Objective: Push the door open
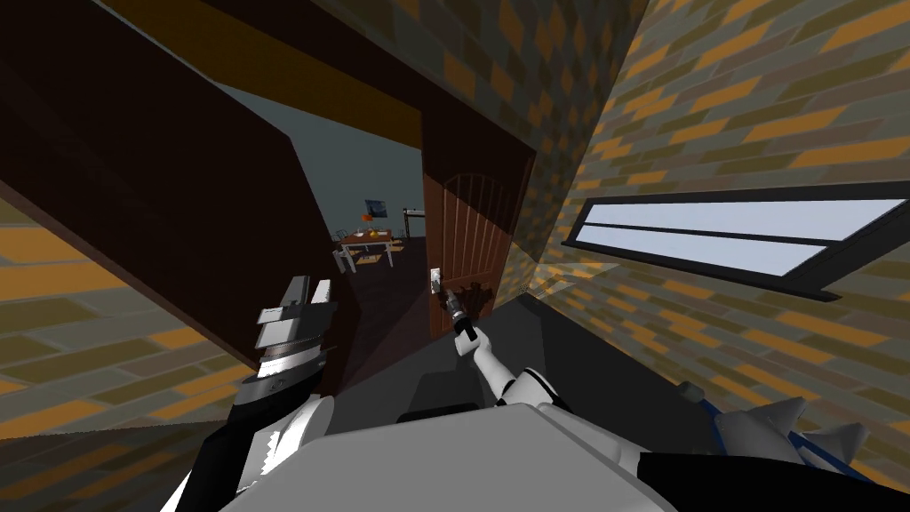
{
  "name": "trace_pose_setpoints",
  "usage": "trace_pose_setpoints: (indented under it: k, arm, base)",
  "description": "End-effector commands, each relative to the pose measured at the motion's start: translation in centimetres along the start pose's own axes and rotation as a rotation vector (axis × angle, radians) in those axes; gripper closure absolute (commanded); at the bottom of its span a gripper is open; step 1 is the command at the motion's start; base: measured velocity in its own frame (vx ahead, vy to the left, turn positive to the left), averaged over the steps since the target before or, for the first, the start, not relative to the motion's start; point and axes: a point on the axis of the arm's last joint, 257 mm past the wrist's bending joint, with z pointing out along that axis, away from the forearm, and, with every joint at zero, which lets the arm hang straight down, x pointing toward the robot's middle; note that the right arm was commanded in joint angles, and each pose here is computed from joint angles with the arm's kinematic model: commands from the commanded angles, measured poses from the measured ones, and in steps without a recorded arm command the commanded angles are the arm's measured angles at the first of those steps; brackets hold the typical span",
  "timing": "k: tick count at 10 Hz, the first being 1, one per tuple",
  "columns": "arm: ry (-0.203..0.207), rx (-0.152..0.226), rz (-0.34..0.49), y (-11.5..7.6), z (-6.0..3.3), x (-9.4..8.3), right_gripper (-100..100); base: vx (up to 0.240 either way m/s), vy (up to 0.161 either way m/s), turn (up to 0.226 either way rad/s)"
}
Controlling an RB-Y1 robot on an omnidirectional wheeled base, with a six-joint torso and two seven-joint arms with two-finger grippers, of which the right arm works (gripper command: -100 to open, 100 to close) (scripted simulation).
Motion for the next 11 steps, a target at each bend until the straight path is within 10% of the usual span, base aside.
trace_pose_setpoints:
  k: [1,4,11]
  arm:
    - [0.015,0.022,-0.001,-0.6,0.31,1.0,-100]
    - [0.031,0.046,-0.001,-1.3,0.70,2.0,-100]
    - [-0.006,0.049,-0.038,-1.5,0.27,-1.6,-100]
  base:
    - [0.144,-0.084,0.076]
    - [0.092,-0.078,0.031]
    - [0.155,0.052,0.022]
